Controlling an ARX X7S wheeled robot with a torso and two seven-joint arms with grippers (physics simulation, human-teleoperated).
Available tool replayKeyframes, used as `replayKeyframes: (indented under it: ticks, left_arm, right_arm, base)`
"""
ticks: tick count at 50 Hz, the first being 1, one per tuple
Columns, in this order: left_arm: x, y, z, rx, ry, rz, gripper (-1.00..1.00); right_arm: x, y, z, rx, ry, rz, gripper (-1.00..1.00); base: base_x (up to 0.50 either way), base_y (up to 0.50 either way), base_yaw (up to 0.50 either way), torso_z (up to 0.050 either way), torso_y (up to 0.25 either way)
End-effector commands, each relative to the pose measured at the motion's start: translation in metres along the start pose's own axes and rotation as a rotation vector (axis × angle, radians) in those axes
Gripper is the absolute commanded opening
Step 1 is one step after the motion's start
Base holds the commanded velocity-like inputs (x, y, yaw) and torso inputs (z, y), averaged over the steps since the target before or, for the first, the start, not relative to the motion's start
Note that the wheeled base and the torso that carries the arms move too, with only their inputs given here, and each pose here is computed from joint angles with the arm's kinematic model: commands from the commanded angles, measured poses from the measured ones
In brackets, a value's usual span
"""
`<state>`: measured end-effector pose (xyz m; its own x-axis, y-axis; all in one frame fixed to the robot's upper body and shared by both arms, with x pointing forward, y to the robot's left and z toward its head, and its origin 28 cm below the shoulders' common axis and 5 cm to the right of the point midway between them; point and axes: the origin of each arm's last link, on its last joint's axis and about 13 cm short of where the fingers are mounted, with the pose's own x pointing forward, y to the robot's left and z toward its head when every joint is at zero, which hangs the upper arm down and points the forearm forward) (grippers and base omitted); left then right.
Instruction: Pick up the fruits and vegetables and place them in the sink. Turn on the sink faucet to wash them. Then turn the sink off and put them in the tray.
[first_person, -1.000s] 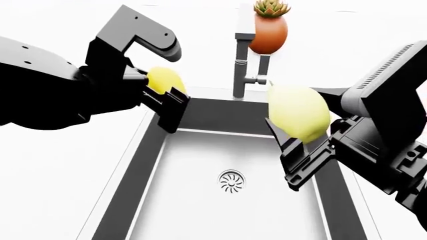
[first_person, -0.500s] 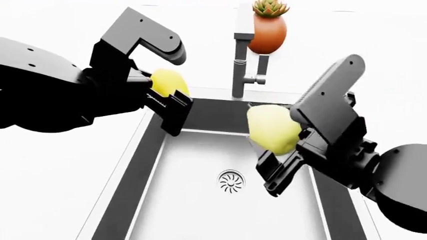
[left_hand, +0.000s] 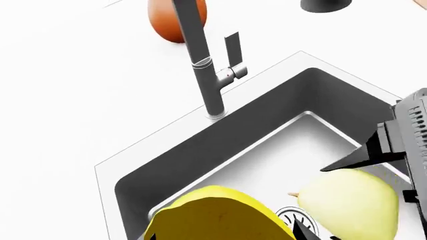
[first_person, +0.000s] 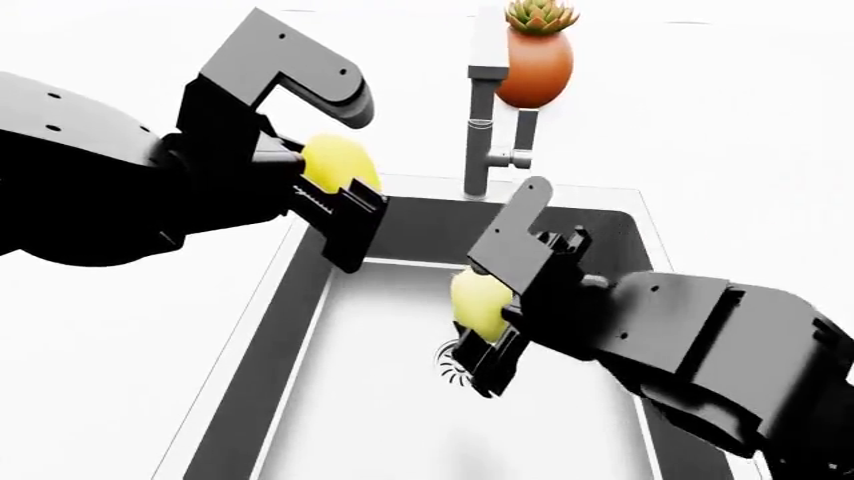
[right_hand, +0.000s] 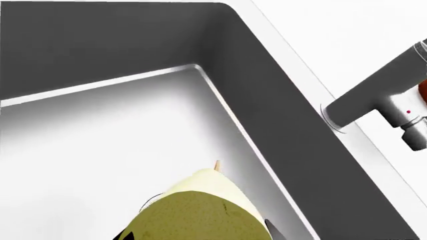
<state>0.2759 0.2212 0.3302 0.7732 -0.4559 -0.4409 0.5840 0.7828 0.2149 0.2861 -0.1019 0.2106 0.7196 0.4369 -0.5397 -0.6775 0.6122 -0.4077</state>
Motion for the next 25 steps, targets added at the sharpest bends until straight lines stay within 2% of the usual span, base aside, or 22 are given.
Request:
replayKeyframes:
  ticks: [1, 12, 25]
  left_arm:
    - [-0.001, -0.002, 0.002, 0.003, -0.006, 0.002, -1.00]
    - [0.000, 0.000, 0.000, -0.001, -0.004, 0.003, -1.00]
    - [0.002, 0.000, 0.000, -0.005, 0.000, -0.001, -1.00]
  right_arm:
    - [0.039, 0.001, -0.013, -0.006, 0.094, 0.000, -1.00]
    - [0.065, 0.002, -0.021, 0.019, 0.137, -0.016, -1.00]
    - [0.082, 0.005, -0.035, 0.053, 0.178, -0.004, -1.00]
  base:
    - [0.00, 0.00, 0.00, 0.000, 0.010]
    - [0.00, 0.00, 0.00, 0.000, 0.000]
    - [0.00, 0.00, 0.00, 0.000, 0.000]
